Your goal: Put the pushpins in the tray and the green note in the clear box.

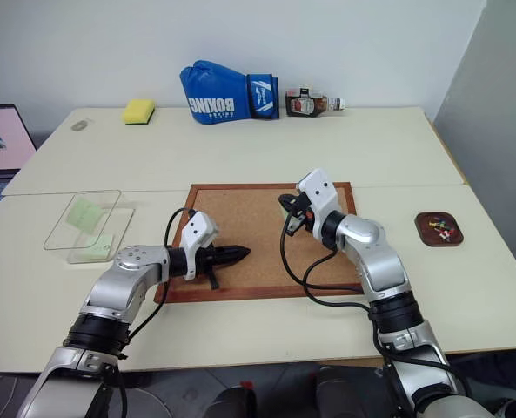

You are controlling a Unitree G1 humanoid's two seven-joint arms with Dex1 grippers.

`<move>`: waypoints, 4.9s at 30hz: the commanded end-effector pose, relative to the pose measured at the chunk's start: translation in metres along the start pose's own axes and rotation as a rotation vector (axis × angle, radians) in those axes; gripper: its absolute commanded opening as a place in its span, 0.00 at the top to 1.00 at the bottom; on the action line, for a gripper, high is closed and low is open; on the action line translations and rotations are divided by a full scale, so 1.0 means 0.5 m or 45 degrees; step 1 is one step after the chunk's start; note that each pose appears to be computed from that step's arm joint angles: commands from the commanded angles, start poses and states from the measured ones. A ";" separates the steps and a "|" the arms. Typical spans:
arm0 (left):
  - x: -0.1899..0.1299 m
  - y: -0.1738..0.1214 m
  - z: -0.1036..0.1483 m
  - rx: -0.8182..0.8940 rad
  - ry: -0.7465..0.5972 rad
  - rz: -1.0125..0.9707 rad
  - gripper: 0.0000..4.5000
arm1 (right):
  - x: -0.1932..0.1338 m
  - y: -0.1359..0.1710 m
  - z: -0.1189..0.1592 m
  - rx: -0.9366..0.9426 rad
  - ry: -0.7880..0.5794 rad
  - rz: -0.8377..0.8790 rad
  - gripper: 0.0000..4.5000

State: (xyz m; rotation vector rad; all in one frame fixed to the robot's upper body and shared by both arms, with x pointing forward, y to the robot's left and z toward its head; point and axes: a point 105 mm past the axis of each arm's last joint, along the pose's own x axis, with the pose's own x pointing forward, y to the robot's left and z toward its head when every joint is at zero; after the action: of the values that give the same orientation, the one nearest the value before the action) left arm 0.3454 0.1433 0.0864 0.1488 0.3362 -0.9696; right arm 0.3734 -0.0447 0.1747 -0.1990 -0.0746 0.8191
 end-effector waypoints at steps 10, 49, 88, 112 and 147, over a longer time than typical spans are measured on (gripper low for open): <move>0.003 -0.047 0.121 -0.526 -0.456 -0.153 0.66 | -0.029 -0.050 0.039 -0.067 -0.056 -0.156 1.00; 0.117 -0.086 0.181 -0.612 -0.510 -0.256 0.29 | -0.030 0.074 0.086 -0.043 -0.128 -0.003 1.00; 0.163 -0.098 0.132 -0.961 -0.423 -0.211 0.98 | -0.057 0.027 0.079 -0.075 -0.102 -0.143 1.00; 0.215 -0.270 0.236 0.422 -0.386 -0.406 0.98 | -0.448 -0.314 -0.063 0.039 0.363 -1.065 1.00; 0.221 -0.286 0.217 0.467 -0.361 -0.422 1.00 | -0.483 -0.400 -0.159 0.252 0.438 -1.102 0.22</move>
State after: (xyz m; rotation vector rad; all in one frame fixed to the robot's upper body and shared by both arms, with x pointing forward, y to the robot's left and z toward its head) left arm 0.3091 -0.0506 0.1402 0.2905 -0.0285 -1.3545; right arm 0.3634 -0.3609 0.1231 -0.0661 0.2874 -0.0622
